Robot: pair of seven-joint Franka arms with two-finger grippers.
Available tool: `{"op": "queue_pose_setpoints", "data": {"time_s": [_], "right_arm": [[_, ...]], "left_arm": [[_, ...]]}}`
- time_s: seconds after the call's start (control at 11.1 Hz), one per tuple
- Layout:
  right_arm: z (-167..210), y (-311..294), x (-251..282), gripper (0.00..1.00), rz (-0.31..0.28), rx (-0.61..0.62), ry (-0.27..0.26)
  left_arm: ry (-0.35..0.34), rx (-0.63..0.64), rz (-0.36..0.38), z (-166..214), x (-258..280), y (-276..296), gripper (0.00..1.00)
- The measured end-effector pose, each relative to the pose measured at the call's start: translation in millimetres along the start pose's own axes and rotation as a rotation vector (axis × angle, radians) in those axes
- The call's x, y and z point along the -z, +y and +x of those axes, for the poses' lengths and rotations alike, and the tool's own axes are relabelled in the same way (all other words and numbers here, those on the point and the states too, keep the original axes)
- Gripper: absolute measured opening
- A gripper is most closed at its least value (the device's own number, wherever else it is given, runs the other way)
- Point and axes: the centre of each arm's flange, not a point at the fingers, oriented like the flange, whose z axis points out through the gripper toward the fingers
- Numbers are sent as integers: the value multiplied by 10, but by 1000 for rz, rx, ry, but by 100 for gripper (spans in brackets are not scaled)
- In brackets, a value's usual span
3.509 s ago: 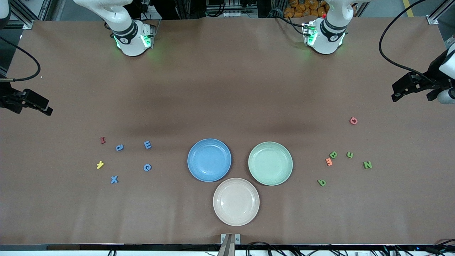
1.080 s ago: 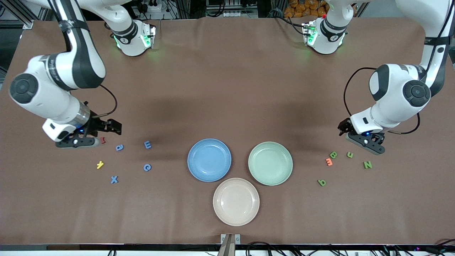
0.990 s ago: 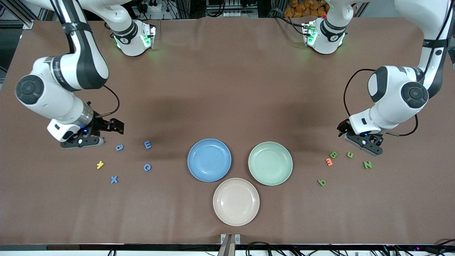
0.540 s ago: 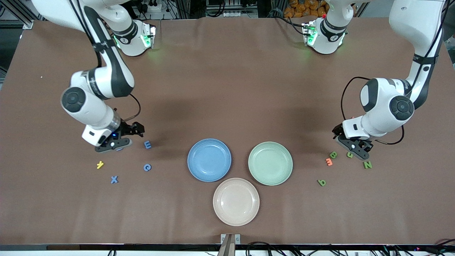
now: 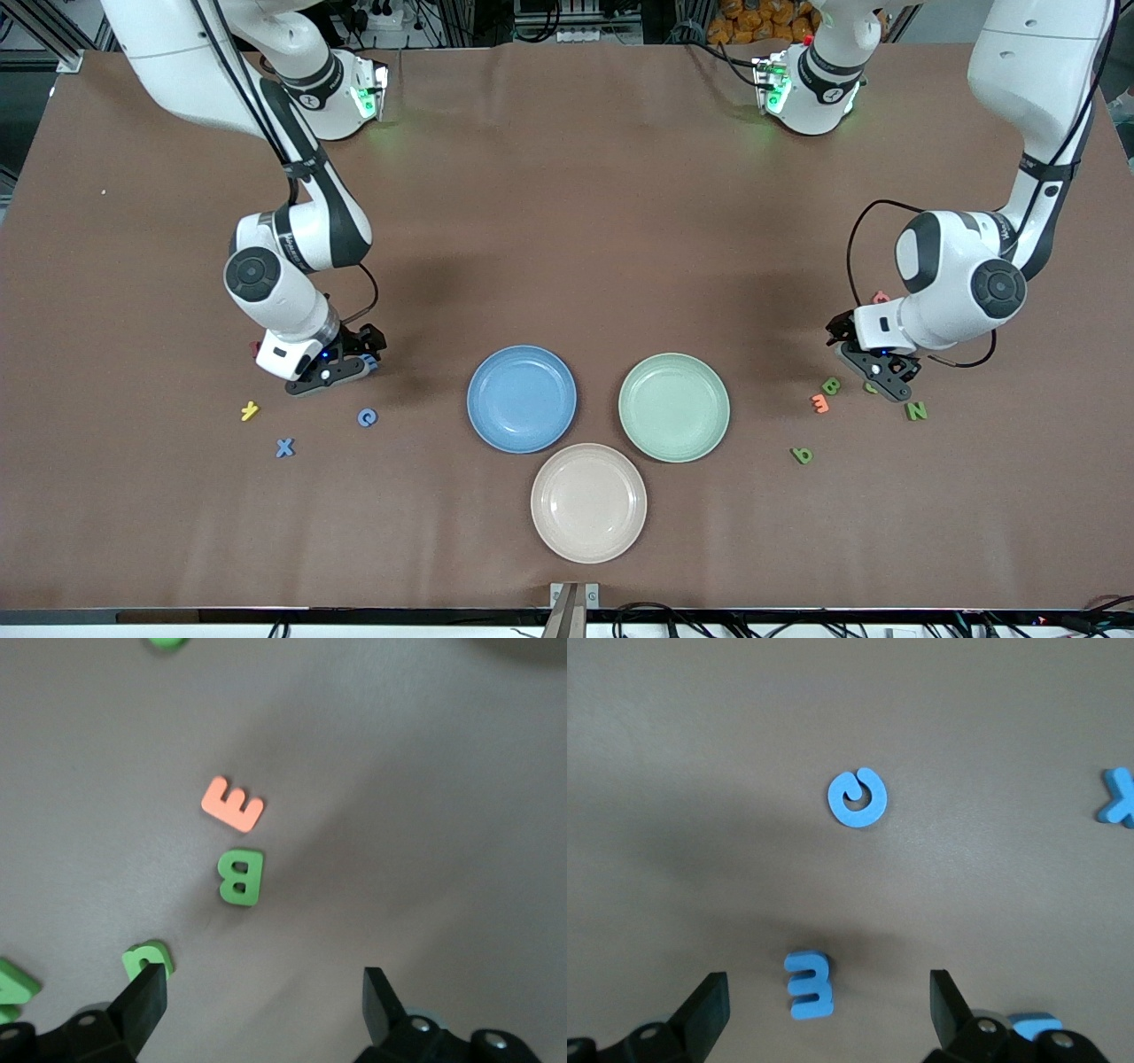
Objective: Sort letters by color into matching plates
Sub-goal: 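Grasp blue 3 with the right gripper while the left gripper grasps green B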
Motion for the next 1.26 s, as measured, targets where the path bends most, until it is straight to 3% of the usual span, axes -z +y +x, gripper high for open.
{"op": "queue_pose_setpoints", "data": {"time_s": [0.27, 0.72, 1.26], "right_arm": [[-54, -60, -192, 100, -17, 46, -18], [-253, -108, -362, 100, -31, 87, -17], [-260, -124, -450, 87, -32, 91, 2]], "left_arm": [[33, -4, -54, -77, -219, -157, 91], [49, -35, -51, 152, -232, -96, 88], [-5, -115, -6, 214, -335, -89, 81]]}}
